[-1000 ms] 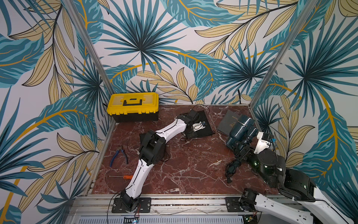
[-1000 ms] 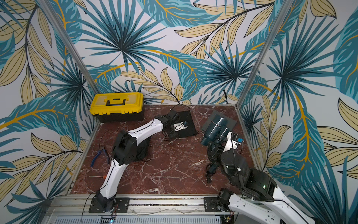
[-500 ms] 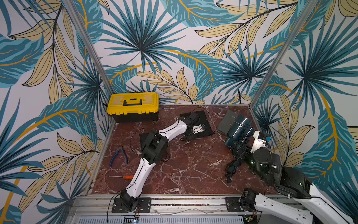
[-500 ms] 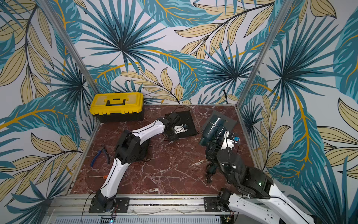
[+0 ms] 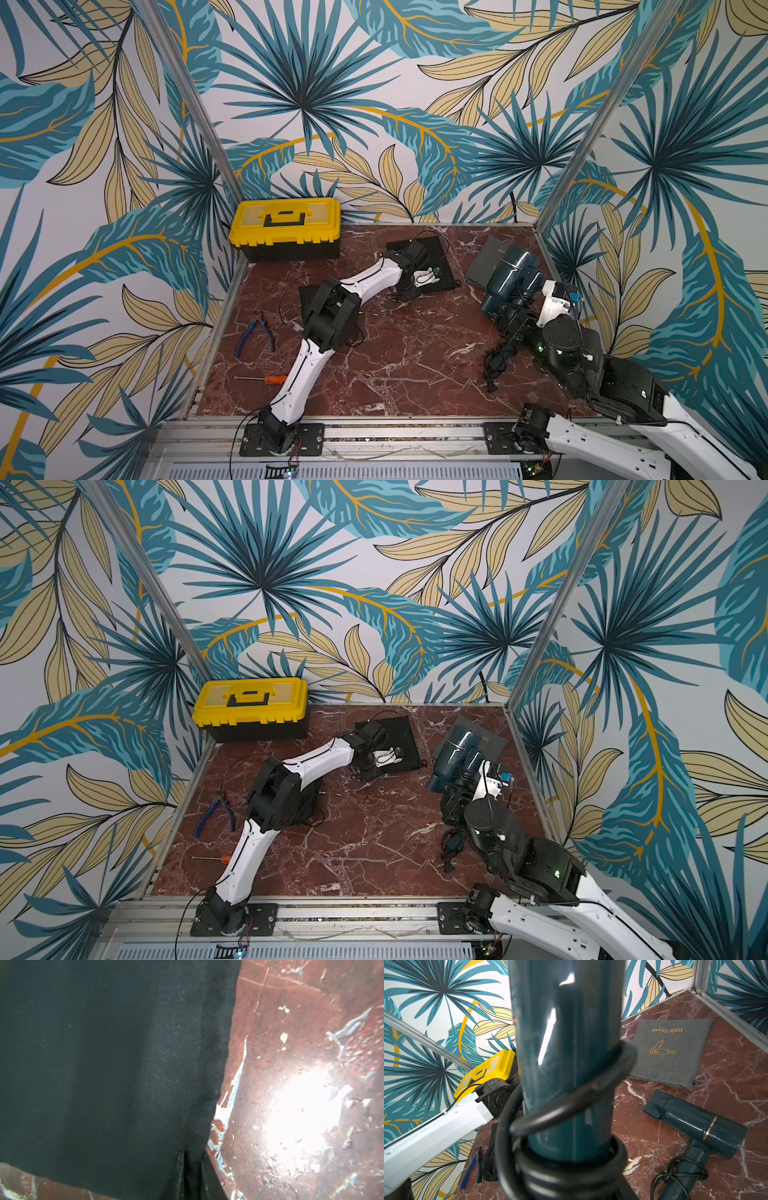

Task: Pack away hair dryers
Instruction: Move the drawstring bag to the center of the board.

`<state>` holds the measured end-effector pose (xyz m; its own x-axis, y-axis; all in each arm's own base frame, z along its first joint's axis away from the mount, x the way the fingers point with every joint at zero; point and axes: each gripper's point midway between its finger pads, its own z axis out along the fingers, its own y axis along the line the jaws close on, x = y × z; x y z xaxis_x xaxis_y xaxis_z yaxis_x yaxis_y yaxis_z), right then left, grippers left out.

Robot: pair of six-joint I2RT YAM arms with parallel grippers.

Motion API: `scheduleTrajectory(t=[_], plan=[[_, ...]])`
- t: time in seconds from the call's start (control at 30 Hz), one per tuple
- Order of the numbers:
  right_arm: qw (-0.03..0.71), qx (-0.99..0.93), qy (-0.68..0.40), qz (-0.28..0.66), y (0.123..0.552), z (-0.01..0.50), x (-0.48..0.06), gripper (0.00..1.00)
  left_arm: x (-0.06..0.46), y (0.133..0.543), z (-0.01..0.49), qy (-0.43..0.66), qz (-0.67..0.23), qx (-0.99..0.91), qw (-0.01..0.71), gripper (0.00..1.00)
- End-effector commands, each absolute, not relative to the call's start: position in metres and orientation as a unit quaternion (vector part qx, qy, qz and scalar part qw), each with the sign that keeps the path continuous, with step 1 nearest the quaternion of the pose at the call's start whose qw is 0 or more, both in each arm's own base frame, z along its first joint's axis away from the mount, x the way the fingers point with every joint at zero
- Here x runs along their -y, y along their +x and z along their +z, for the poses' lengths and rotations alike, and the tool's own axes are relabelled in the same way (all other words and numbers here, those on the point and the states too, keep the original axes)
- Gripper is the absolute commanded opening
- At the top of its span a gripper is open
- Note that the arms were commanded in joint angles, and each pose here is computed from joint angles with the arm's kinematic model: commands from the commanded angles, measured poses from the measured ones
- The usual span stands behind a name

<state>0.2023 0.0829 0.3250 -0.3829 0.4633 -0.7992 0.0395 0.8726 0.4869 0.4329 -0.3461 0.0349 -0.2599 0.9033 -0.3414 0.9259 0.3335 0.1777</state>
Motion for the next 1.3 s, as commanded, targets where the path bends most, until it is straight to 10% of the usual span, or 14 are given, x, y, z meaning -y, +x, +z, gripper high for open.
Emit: scheduleTrajectory(t=[0.0,0.57,1.03,1.27], plan=[[0.552,-0.788,0.163,0.217,0.206,0.341,-0.085,0.0,0.344,0.426,0.039,0.578,-0.034,-0.792,0.191,0.05],[0.54,-0.804,0.137,0.207,0.214,0.341,-0.102,0.0,0.305,0.324,0.1,0.562,-0.125,-0.805,0.142,0.0],[0.528,-0.813,0.127,0.207,0.218,0.332,-0.113,0.0,0.284,0.278,0.047,0.574,-0.118,-0.808,0.056,0.0],[0.529,-0.811,0.131,0.211,0.216,0.33,-0.111,0.0,0.294,0.28,0.045,0.577,-0.114,-0.806,0.058,0.29]])
